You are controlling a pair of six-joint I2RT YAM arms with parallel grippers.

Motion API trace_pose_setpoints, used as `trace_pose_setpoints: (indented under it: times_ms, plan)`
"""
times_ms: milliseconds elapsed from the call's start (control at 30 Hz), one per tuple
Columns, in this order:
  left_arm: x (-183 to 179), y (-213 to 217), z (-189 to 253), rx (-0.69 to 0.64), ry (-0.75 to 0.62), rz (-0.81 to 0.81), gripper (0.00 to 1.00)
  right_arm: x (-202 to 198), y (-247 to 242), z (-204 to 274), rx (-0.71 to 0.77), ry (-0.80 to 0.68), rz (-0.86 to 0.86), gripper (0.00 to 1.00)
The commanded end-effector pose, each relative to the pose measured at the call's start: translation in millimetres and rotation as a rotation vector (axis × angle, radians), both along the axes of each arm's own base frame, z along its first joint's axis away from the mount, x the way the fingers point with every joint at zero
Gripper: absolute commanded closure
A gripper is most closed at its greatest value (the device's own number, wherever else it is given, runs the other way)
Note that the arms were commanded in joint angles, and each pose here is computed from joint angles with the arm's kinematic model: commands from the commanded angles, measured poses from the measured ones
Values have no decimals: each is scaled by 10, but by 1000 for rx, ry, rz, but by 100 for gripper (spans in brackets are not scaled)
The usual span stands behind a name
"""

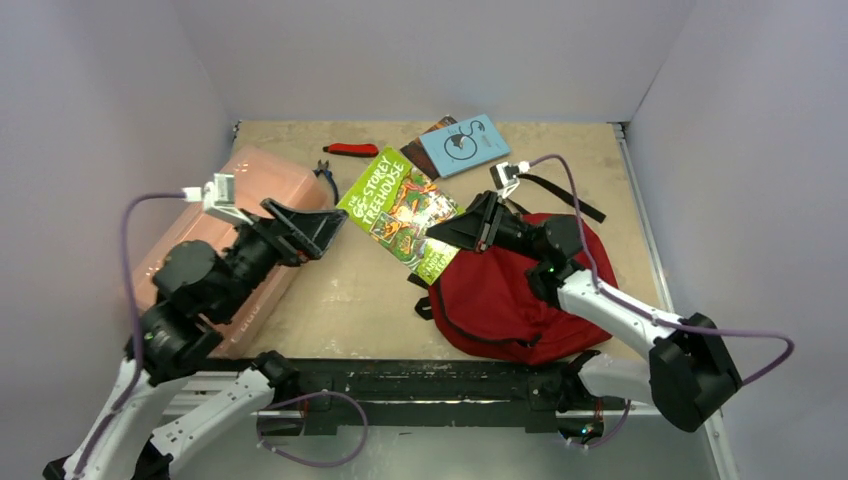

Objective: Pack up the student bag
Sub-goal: Pick up the book from the center of the board.

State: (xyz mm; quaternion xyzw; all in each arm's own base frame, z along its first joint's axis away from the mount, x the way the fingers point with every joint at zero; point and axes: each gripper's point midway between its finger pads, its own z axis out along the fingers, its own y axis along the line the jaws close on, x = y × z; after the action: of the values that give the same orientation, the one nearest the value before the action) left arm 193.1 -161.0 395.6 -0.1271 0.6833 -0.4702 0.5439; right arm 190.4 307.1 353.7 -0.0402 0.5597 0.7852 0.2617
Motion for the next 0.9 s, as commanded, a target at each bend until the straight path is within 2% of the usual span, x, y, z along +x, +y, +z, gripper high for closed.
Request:
trace_pose_setpoints:
  times_ms: [0, 133, 267, 400, 500, 600, 733, 767, 867]
  plan:
    - [-363, 533, -407, 580, 51, -24, 0, -211, -37, 130, -218, -339, 104, 100]
    - [-736, 248, -170, 616, -127, -316, 0, -443, -87, 126, -321, -465, 250, 100]
    - [-820, 150, -115, 643, -180, -412, 0, -661, -185, 214, -316, -532, 336, 100]
    - [-886, -54, -126, 612, -221, -531, 0, -892, -288, 342, -288, -602, 385, 100]
    - [-1014, -295, -63, 511, -269, -672, 0, -1016, -341, 380, -286, -644, 417, 100]
    - [-1215, -545, 48, 353, -314, -855, 0, -1131, -361, 396, -273, -682, 459, 100]
    - [-1289, -685, 147, 220, -304, -952, 12, -1165, -354, 381, -274, -701, 474, 100]
    - [-1290, -698, 150, 201, -306, -958, 18, -1158, -349, 369, -276, -697, 475, 100]
    - [-1253, -724, 152, 175, -274, -952, 47, -1121, -323, 350, -282, -694, 458, 100]
